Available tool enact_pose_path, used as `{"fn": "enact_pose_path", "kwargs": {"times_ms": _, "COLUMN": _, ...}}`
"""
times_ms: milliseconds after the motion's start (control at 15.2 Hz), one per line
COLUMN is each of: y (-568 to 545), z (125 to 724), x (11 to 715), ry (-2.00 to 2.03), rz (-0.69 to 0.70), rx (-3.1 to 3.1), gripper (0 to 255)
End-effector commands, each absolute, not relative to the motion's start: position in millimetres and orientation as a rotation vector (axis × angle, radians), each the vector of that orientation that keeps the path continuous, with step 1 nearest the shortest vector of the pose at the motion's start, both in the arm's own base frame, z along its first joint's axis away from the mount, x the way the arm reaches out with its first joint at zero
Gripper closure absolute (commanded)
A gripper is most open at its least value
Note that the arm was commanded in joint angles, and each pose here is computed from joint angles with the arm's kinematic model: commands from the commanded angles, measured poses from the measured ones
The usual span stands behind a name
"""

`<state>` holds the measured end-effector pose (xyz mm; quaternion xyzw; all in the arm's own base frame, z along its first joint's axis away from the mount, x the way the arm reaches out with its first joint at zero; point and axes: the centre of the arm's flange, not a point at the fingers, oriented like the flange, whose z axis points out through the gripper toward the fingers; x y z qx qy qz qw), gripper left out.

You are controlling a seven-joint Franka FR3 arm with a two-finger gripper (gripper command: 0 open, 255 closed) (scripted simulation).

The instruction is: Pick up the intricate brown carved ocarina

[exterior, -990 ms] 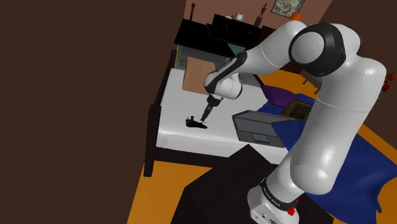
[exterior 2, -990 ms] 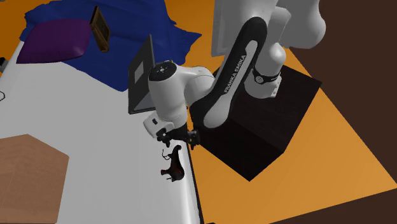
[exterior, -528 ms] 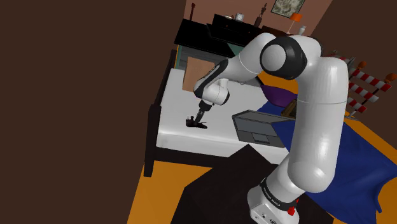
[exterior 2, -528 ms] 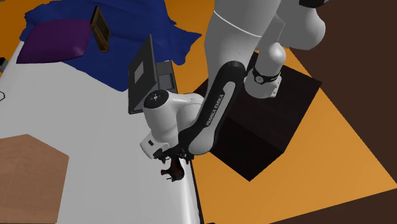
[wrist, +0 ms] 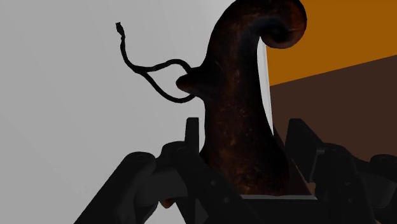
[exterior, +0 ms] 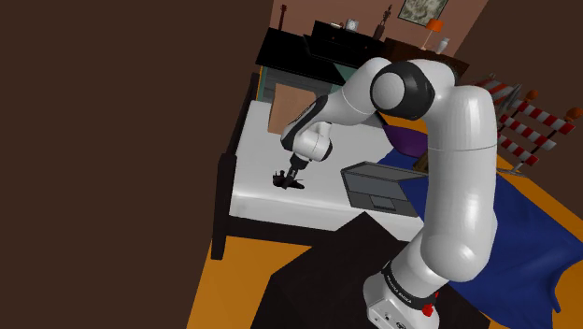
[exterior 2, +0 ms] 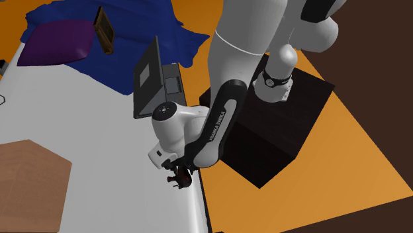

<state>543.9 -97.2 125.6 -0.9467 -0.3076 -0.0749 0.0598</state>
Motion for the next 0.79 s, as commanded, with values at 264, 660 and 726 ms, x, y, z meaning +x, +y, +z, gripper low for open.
{"fn": "enact_pose_path", "kwargs": {"times_ms": 264, "y": -97, "z": 125, "x": 544, "ry": -0.931, "rz": -0.227, "rx": -2.866, "gripper": 255}}
{"fn": "enact_pose_path", "kwargs": {"times_ms": 660, "y": -97, "z": 135, "x": 544, "ry": -0.931, "rz": -0.227, "rx": -2.866, "gripper": 255}}
{"fn": "enact_pose_path", "kwargs": {"times_ms": 726, "y": -97, "z": 140, "x": 544, "ry": -0.931, "rz": -0.227, "rx": -2.866, "gripper": 255}}
